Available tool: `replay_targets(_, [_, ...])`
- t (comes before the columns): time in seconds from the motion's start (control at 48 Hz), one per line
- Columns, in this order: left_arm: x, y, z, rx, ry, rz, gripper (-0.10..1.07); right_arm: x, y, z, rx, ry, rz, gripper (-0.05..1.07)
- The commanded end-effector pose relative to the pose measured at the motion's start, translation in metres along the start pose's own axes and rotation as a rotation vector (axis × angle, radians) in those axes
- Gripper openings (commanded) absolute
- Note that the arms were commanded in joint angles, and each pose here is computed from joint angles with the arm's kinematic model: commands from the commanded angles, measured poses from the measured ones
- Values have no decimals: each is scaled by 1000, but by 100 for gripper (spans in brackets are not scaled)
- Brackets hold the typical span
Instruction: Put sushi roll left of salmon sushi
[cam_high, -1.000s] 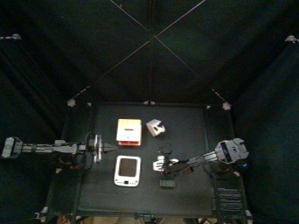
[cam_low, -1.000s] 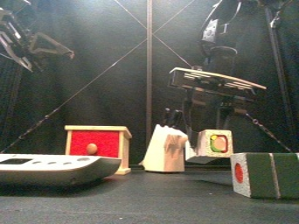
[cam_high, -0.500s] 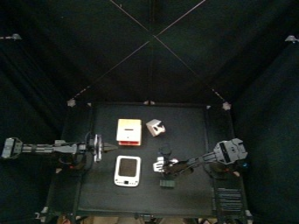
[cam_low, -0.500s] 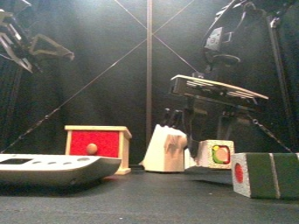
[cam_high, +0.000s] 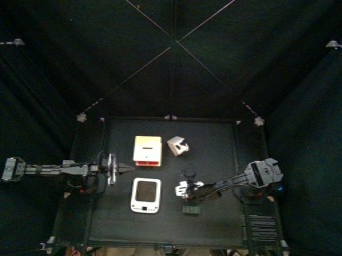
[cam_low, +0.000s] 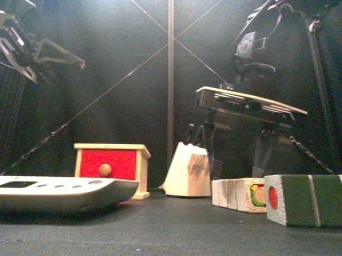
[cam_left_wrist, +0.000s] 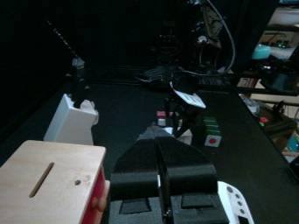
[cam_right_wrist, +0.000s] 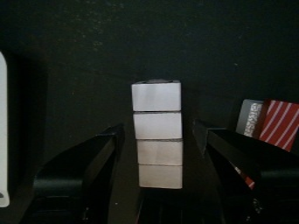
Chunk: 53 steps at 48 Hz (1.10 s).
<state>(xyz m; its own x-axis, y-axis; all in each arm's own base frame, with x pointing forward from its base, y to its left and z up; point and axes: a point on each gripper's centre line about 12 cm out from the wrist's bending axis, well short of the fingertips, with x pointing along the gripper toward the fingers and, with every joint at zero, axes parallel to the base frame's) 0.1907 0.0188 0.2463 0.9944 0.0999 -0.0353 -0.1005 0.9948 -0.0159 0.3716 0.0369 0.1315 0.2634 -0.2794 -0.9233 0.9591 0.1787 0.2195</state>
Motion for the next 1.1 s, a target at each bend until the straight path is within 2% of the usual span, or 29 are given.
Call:
replay_targets(0.0, [2,0,5,0,-12,2,-1,-10,6,4,8,-3,34,94])
replay_targets(0.792, [2,0,5,1,-12,1,-1,11,-13,24,42,-30,-46,94])
replay_targets(1.083, [2,0,5,1,-12,1,-1,7,-10,29,40,-40,-29,94])
